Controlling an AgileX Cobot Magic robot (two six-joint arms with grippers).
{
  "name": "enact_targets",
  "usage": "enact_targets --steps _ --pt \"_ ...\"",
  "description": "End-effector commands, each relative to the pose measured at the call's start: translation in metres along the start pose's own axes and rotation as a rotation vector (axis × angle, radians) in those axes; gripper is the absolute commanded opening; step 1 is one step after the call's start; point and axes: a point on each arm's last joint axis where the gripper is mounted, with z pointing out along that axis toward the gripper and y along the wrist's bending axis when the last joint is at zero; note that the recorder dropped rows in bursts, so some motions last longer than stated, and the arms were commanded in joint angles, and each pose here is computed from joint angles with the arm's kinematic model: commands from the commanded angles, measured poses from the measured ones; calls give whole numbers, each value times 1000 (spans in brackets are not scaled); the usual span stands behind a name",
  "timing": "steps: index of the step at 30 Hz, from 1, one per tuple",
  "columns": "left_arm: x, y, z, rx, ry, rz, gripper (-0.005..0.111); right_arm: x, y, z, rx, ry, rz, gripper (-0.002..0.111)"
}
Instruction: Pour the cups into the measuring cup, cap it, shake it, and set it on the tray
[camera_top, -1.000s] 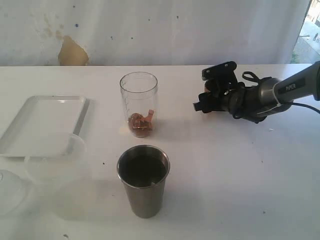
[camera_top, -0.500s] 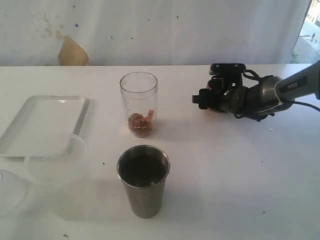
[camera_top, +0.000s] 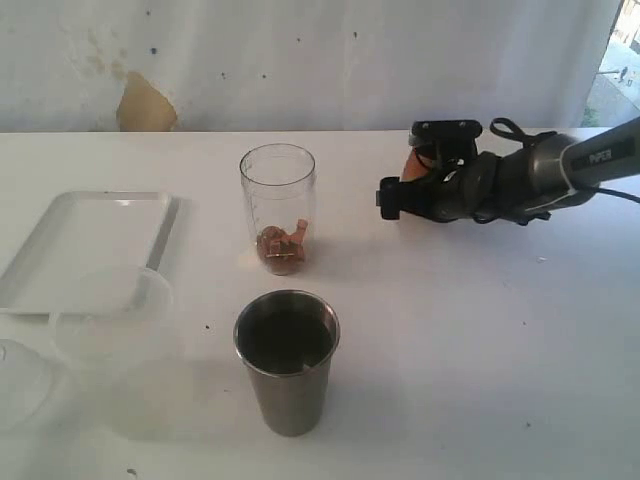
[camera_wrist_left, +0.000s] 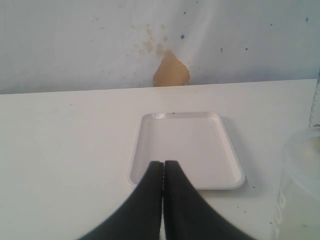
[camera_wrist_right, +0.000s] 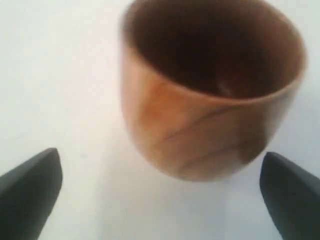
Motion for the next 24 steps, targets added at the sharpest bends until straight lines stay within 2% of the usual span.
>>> enact_targets --steps 1,7,12,18,22,24 --pt "2 0 0 2 4 0 1 -11 3 -15 -24 18 -8 105" --pt "2 0 0 2 4 0 1 -11 7 -24 -63 102 -73 105" --pt "2 0 0 2 4 0 1 -23 12 -44 -101 133 -105 105" --pt "2 0 0 2 4 0 1 -44 23 -99 -207 252 -144 105" --pt "2 0 0 2 4 0 1 -29 36 -133 -355 544 -118 105" --pt "2 0 0 2 4 0 1 -23 40 -138 -406 632 -95 105"
